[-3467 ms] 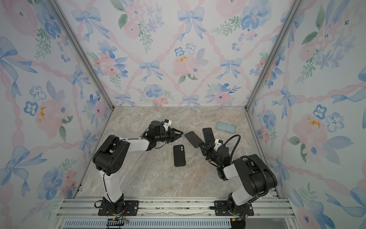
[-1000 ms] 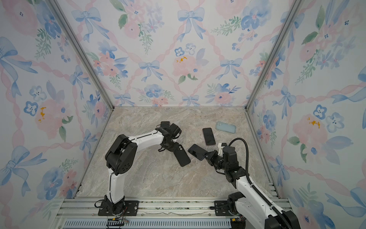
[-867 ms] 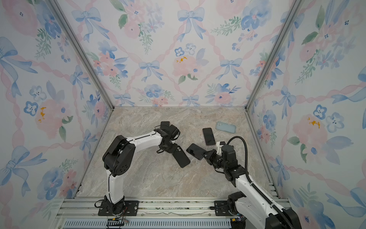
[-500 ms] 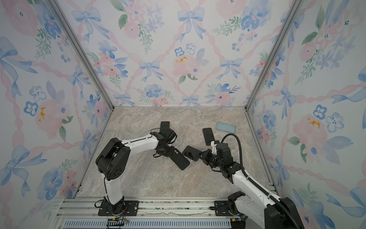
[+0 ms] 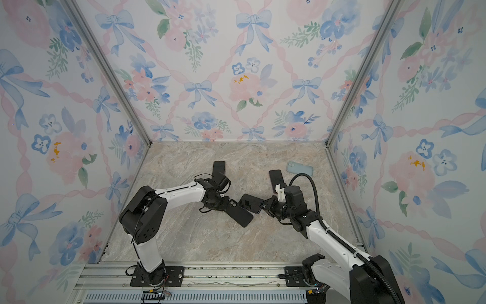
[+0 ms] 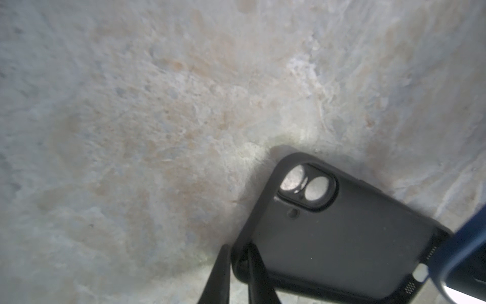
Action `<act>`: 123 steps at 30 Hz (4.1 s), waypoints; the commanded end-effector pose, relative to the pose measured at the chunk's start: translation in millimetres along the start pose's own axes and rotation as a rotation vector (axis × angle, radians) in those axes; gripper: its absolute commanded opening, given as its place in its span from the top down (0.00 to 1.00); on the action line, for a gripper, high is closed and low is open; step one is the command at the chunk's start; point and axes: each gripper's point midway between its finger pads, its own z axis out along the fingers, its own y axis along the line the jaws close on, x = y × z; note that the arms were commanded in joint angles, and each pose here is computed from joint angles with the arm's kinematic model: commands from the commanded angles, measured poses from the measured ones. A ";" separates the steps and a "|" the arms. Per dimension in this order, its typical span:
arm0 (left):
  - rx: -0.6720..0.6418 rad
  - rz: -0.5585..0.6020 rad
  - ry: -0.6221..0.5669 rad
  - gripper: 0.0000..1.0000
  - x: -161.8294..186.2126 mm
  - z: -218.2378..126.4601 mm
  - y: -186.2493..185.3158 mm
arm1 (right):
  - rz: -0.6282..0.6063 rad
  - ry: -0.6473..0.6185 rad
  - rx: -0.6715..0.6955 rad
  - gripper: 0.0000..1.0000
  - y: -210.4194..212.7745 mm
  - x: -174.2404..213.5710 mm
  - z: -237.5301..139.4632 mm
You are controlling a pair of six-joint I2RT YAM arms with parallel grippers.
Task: Put the phone into the phone case
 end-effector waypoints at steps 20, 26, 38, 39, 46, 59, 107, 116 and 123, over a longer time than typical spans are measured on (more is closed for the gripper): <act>0.085 -0.205 -0.081 0.65 24.3 -33.7 11.4 | -0.058 0.166 -0.173 1.00 40.2 37.1 15.2; 0.313 -0.255 -0.151 0.54 5.7 -51.1 6.4 | -0.078 0.240 -0.194 1.00 40.1 45.0 30.3; 0.421 -0.286 -0.115 0.47 8.8 -38.4 10.2 | -0.050 0.275 -0.162 1.00 29.5 44.0 50.1; 0.425 -0.286 -0.111 0.47 8.3 -37.1 10.2 | -0.050 0.281 -0.158 1.00 28.3 44.7 51.6; 0.424 -0.280 -0.077 0.47 10.7 -24.3 12.0 | -0.041 0.315 -0.111 1.00 14.3 47.9 61.8; 0.456 -0.299 -0.072 0.47 15.4 -19.6 12.9 | 0.029 0.355 -0.010 1.00 -19.7 55.3 75.5; 0.474 -0.267 -0.100 0.49 -4.3 -6.4 -0.2 | 0.058 0.533 0.194 1.00 -92.8 79.9 100.5; 0.540 -0.244 -0.084 0.52 5.9 -8.8 -30.4 | 0.049 0.547 0.202 1.00 -93.6 86.2 113.5; 0.555 -0.230 -0.080 0.52 15.5 -11.7 -43.7 | 0.037 0.526 0.195 1.00 -84.2 83.6 120.6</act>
